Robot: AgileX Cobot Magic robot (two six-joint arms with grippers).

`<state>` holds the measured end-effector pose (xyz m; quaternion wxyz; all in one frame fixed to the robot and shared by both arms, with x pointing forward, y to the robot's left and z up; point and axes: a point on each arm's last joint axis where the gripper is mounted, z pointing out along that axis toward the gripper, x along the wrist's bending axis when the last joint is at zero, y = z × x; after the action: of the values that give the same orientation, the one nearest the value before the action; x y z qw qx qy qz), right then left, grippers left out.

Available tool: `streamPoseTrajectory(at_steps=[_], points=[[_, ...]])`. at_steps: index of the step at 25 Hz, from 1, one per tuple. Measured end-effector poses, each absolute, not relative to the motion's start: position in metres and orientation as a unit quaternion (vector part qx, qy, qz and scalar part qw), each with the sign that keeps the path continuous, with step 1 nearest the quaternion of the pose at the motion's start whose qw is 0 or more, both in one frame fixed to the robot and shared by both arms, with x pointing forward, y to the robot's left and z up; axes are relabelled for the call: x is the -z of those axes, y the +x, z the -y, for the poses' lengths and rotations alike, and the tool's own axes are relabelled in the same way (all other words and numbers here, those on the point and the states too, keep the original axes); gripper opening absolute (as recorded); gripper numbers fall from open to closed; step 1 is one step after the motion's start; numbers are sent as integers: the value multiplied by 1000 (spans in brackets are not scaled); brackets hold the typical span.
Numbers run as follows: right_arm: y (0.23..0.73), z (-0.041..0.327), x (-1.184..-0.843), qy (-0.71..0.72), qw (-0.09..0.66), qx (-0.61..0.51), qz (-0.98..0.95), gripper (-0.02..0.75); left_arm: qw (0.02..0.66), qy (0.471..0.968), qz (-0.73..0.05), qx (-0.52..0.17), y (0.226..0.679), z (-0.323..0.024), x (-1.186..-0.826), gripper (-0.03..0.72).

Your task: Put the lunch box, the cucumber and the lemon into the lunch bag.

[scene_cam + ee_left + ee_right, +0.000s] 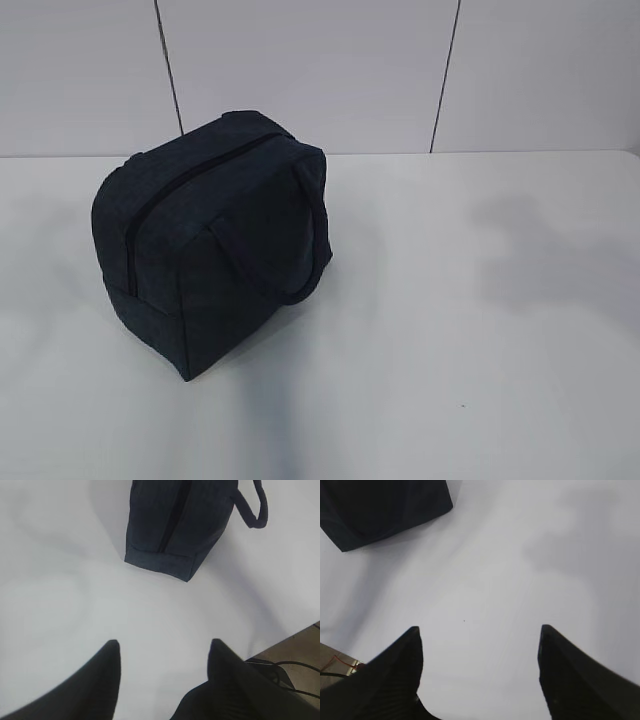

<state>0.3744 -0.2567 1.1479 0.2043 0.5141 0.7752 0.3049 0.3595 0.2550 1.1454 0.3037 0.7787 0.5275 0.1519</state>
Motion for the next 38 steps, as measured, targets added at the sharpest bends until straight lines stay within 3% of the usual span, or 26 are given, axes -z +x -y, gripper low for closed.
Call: streamPoseTrajectory(at_steps=[12, 22, 38], points=[[289, 285, -1056, 512, 253, -280, -772, 543, 285, 779, -534, -165, 311, -272, -1065, 403], [278, 293, -1042, 551, 245, -248, -758, 543, 265, 785, -539, -150, 307, -273, -1046, 403], [278, 294, -1041, 556, 245, -246, -755, 543, 265, 785, -538, -152, 306, -273, -1046, 400]])
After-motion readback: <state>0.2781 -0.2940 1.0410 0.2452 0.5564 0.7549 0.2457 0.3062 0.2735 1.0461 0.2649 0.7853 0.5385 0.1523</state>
